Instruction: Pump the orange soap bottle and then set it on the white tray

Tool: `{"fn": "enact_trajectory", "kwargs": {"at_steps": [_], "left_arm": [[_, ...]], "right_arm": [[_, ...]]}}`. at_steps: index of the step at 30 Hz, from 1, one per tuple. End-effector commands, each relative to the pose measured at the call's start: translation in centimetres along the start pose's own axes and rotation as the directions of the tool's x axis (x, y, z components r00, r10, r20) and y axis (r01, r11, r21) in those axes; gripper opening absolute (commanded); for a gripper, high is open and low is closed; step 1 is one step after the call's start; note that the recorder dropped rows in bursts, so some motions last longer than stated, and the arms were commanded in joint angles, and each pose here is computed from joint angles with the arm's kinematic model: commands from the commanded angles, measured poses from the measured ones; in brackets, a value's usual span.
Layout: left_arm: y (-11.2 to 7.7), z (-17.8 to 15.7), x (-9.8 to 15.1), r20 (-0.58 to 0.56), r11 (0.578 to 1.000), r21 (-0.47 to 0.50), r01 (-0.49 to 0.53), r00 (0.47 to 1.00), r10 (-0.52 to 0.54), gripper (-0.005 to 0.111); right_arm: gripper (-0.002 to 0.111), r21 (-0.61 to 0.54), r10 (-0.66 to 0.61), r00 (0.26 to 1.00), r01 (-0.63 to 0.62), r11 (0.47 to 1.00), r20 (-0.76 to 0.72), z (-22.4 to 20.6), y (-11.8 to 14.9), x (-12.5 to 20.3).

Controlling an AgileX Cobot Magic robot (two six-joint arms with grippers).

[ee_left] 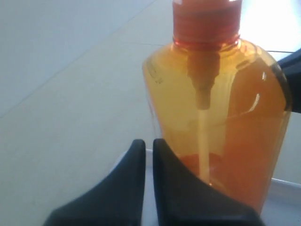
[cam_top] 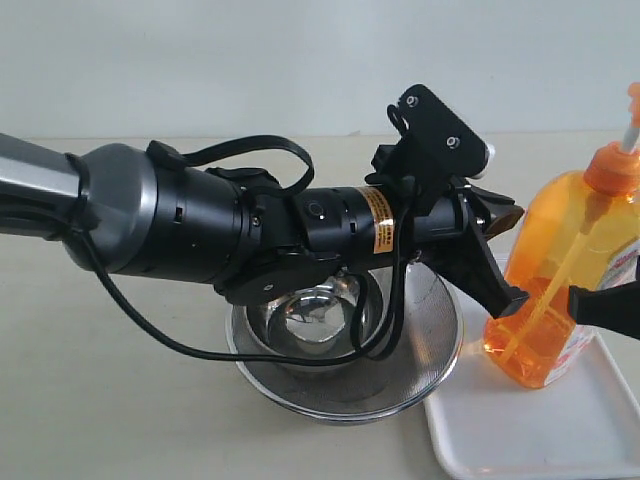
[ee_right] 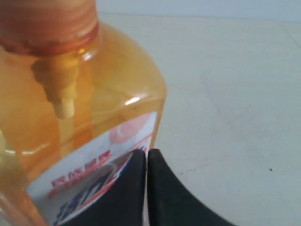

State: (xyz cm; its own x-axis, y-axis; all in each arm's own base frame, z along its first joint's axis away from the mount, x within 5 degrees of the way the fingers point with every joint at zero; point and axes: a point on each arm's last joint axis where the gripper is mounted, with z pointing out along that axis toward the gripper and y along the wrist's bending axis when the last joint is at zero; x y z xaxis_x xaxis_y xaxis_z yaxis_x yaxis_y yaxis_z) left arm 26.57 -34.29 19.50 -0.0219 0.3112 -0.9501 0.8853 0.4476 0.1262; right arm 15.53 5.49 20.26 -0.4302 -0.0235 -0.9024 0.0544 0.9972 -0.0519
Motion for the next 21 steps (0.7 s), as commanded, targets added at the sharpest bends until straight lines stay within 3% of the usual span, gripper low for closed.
{"fn": "enact_trajectory", "kwargs": {"at_steps": [1, 7, 21], "left_arm": [[0.0, 0.3, 0.5, 0.004, 1.0, 0.007, -0.015, 1.0, 0.015, 0.005], [0.0, 1.0, 1.5, -0.017, 1.0, 0.012, -0.026, 0.999, 0.027, 0.005], [0.3, 1.9, 1.0, -0.022, 0.999, -0.002, -0.032, 0.999, 0.032, 0.005]], "right_arm": [[0.0, 0.032, -0.007, 1.0, 0.007, 0.999, 0.024, 0.4, 0.2, -0.8], [0.0, 0.071, -0.016, 0.999, 0.013, 0.997, 0.046, 0.4, -0.1, -1.0], [0.0, 0.101, -0.084, 0.994, 0.076, 0.992, 0.073, 0.4, -0.3, -1.3]]}}
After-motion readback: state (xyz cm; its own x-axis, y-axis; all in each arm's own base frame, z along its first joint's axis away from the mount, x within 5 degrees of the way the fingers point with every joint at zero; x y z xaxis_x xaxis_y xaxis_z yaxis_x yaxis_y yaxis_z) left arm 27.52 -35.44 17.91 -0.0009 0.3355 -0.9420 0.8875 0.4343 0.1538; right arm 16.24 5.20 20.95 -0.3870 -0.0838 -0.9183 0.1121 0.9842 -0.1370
